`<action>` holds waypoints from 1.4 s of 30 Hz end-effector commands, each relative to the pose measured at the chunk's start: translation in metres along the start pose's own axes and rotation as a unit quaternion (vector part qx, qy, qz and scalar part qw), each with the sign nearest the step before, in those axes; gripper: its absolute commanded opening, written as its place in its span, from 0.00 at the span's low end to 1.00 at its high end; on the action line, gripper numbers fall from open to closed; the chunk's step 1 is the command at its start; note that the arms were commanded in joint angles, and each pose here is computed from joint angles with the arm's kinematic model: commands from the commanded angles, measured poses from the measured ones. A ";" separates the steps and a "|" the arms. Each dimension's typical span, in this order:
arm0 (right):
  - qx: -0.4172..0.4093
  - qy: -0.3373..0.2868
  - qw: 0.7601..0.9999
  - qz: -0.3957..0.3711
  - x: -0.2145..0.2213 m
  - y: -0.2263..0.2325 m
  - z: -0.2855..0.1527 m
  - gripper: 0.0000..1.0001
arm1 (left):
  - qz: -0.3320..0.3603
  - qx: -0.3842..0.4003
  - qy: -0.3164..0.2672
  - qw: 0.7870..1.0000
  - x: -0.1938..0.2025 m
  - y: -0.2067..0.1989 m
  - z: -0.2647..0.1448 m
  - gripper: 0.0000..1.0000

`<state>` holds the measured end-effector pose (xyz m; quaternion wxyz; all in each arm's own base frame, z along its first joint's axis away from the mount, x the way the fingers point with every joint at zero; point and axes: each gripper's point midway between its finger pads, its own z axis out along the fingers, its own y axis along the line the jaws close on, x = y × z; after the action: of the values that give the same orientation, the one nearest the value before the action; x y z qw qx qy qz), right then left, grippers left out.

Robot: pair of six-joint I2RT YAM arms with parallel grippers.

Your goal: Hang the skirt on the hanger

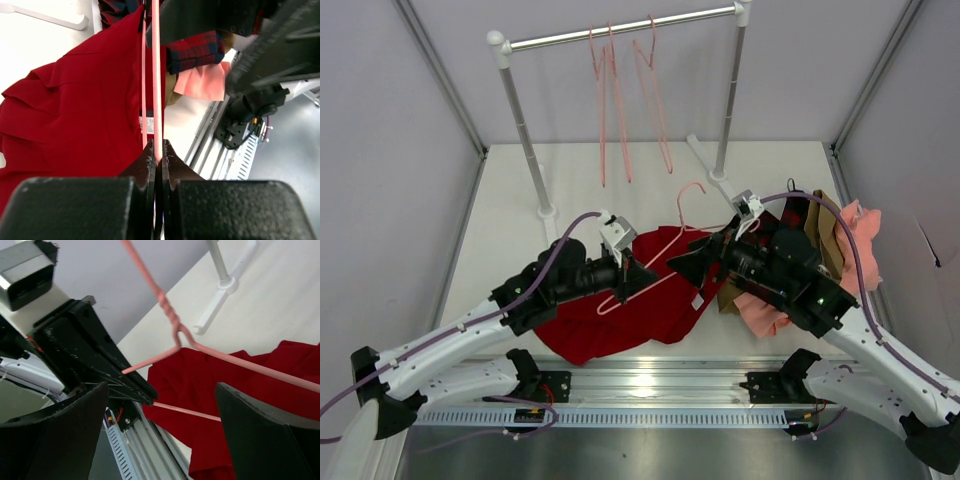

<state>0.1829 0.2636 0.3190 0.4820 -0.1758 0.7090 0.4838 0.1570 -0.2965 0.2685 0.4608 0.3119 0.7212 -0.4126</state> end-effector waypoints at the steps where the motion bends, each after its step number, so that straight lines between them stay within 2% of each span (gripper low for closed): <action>1: -0.034 -0.092 0.995 -0.007 -0.038 0.020 0.001 0.94 | 0.011 0.011 -0.074 0.997 -0.037 -0.009 0.005 0.00; 7: 0.022 -0.102 0.993 0.052 -0.028 -0.006 0.019 0.86 | 0.013 0.002 -0.056 0.998 -0.028 -0.010 0.025 0.00; 13: 0.042 -0.106 0.986 0.122 -0.017 -0.017 0.034 0.63 | 0.011 -0.008 -0.058 0.998 -0.022 -0.010 0.037 0.00; 15: 0.061 -0.089 0.986 0.129 -0.006 -0.023 0.036 0.53 | 0.009 -0.007 -0.064 0.998 -0.024 -0.011 0.036 0.00; 19: 0.101 -0.094 0.979 0.148 0.001 -0.036 0.033 0.34 | 0.008 -0.008 -0.068 0.998 -0.025 -0.010 0.036 0.00; 20: 0.105 -0.097 0.976 0.166 0.004 -0.037 0.031 0.23 | 0.007 -0.008 -0.064 0.998 -0.022 -0.010 0.037 0.01; 21: 0.107 -0.102 0.974 0.173 0.005 -0.037 0.030 0.22 | 0.006 -0.006 -0.061 0.998 -0.021 -0.011 0.038 0.02; 22: 0.106 -0.104 0.973 0.179 0.008 -0.036 0.029 0.09 | 0.000 -0.005 -0.053 0.999 -0.016 -0.011 0.042 0.02; 23: 0.115 -0.108 0.970 0.185 0.010 -0.039 0.028 0.00 | -0.002 0.003 -0.048 0.999 -0.014 -0.013 0.043 0.05; 25: 0.131 -0.110 0.966 0.196 0.013 -0.044 0.024 0.00 | -0.015 0.003 -0.034 0.999 -0.007 -0.015 0.043 0.16; 26: 0.153 -0.110 0.962 0.196 0.016 -0.052 0.021 0.00 | -0.017 0.007 -0.031 0.999 -0.006 -0.017 0.042 0.27; 28: 0.159 -0.112 0.964 0.183 0.014 -0.054 0.016 0.00 | -0.024 0.007 -0.036 0.999 -0.007 -0.020 0.032 0.42; 29: 0.165 -0.114 0.963 0.178 0.014 -0.056 0.013 0.00 | -0.030 -0.002 -0.028 0.999 -0.002 -0.017 0.027 0.57; 30: 0.165 -0.113 0.965 0.169 0.016 -0.057 0.010 0.00 | -0.044 -0.023 -0.022 0.999 0.004 -0.010 0.021 0.65; 31: 0.165 -0.116 0.966 0.165 0.016 -0.058 0.009 0.00 | -0.052 -0.026 -0.042 0.997 -0.005 -0.011 0.007 0.74; 34: 0.170 -0.110 0.967 0.153 0.021 -0.063 0.006 0.00 | -0.091 -0.081 -0.055 0.991 -0.002 0.006 -0.018 0.84; 38: 0.178 -0.098 0.968 0.147 0.029 -0.071 0.008 0.00 | -0.145 -0.118 -0.072 0.980 0.015 0.020 -0.056 0.87; 42: 0.178 -0.106 0.968 0.139 0.026 -0.081 0.011 0.00 | -0.206 -0.174 -0.033 0.962 0.058 0.039 -0.065 0.84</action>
<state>0.2200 0.2467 0.2425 0.4677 0.0676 0.7665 0.4349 0.1392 -0.2315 0.2780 0.4933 0.1158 0.7444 -0.4348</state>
